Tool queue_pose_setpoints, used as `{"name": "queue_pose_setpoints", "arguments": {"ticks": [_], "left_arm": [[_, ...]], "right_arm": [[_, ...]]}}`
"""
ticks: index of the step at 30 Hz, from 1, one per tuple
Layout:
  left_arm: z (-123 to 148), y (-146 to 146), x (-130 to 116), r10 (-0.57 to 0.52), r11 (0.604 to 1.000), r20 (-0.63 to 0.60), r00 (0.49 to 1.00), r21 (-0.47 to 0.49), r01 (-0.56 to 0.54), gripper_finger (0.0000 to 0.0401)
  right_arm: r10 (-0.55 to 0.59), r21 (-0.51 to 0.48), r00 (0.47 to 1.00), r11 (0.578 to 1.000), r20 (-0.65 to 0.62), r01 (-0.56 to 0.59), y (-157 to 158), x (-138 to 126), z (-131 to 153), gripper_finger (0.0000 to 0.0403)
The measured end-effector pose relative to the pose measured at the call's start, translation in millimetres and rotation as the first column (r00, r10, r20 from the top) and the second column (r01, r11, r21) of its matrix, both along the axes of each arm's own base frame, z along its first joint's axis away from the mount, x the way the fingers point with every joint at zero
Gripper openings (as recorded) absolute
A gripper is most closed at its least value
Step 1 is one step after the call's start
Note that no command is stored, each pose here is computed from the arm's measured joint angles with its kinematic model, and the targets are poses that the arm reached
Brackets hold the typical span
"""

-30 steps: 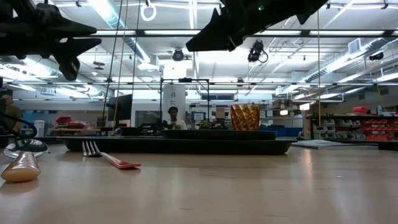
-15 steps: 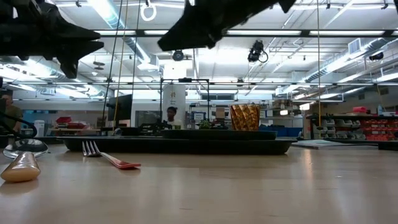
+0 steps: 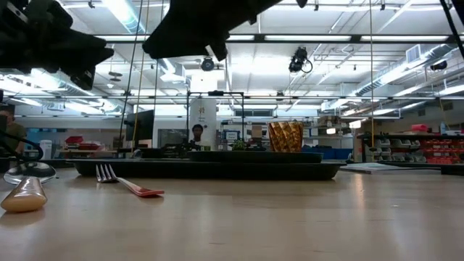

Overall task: Pick and place plate/cup/fork/spoon on tray
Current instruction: Put the orange fork on the black tray on the left side of the black plate

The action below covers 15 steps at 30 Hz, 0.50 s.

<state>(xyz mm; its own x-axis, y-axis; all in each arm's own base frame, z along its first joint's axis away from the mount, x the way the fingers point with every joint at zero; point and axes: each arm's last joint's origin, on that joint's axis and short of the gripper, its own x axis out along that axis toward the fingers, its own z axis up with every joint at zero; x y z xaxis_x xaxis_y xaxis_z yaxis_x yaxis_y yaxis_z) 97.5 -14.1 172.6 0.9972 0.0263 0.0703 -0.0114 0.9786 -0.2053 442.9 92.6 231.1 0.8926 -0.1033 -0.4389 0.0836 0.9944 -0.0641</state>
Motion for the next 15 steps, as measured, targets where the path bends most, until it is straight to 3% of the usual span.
{"name": "queue_pose_setpoints", "arguments": {"ticks": [7,15], "left_arm": [[-2.6,-0.1,0.1,-0.002,1.000,-0.026,1.000,-0.002,0.002,0.0110],[-2.6,0.0,0.2,-0.003,0.999,-0.025,1.000,-0.034,0.002,0.0110]], "right_arm": [[-0.087,0.091,0.996,0.992,0.026,0.084,10.1,-2.8,1.6,0.0090],[-0.160,0.175,0.986,0.973,0.052,0.149,36.3,7.1,-37.9,0.0090]]}}
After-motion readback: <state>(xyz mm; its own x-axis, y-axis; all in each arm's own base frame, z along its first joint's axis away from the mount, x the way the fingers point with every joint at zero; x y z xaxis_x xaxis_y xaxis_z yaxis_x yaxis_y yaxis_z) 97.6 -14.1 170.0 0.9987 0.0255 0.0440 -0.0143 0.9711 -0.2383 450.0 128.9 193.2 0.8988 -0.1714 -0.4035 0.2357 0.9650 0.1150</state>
